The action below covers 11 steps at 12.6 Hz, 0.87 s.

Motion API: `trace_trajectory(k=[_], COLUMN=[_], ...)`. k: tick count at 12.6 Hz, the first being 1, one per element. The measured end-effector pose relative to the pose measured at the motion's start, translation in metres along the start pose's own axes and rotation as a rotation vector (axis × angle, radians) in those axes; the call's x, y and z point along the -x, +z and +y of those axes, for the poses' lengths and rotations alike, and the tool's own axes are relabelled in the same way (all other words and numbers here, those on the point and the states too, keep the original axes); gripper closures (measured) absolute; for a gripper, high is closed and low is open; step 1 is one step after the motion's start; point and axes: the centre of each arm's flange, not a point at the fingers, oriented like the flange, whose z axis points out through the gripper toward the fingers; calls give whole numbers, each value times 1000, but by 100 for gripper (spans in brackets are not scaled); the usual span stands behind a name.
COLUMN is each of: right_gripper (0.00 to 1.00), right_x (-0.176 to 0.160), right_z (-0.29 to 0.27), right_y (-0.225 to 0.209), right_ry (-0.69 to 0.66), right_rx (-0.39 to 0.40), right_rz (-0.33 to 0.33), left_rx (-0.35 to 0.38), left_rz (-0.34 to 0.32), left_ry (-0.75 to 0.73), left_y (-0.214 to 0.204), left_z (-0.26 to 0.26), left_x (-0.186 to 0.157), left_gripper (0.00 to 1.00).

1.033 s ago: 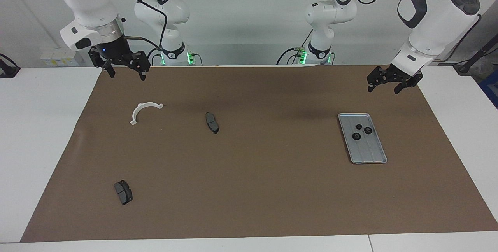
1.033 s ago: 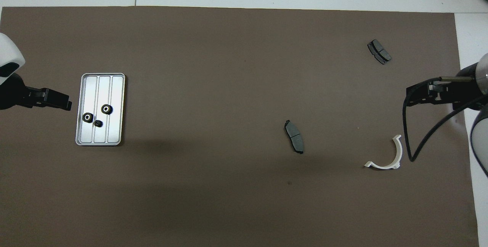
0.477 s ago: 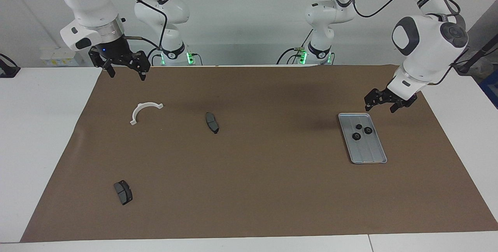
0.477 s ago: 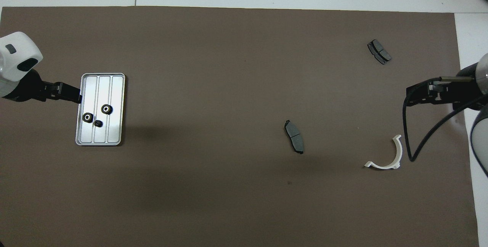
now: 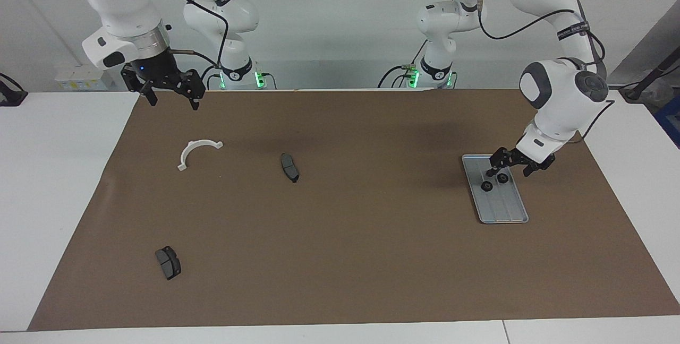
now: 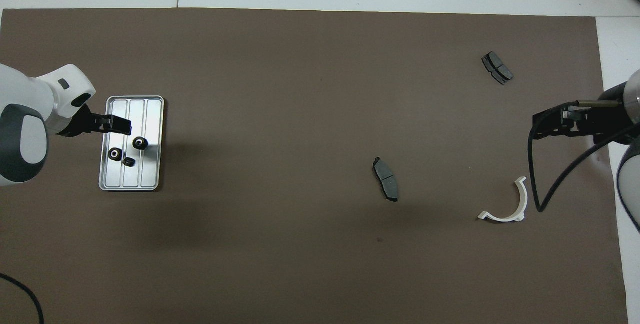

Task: Place bearing gear from tray to pile
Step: 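Lower the left gripper into the tray and grasp a black gear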

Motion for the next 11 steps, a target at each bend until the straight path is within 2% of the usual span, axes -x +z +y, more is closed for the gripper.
trace_trajectory(k=[5, 11], right_gripper=[0, 0], right_x=[0, 0], right_z=[0, 0], right_y=[0, 0], right_ry=[0, 0], right_rx=[0, 0], right_rz=[0, 0], left_rx=[-5, 7], left_rz=[37, -21], left_ry=[-1, 13], left_y=[35, 62], left_z=[-6, 4], left_x=[-11, 3], left_gripper=[0, 0])
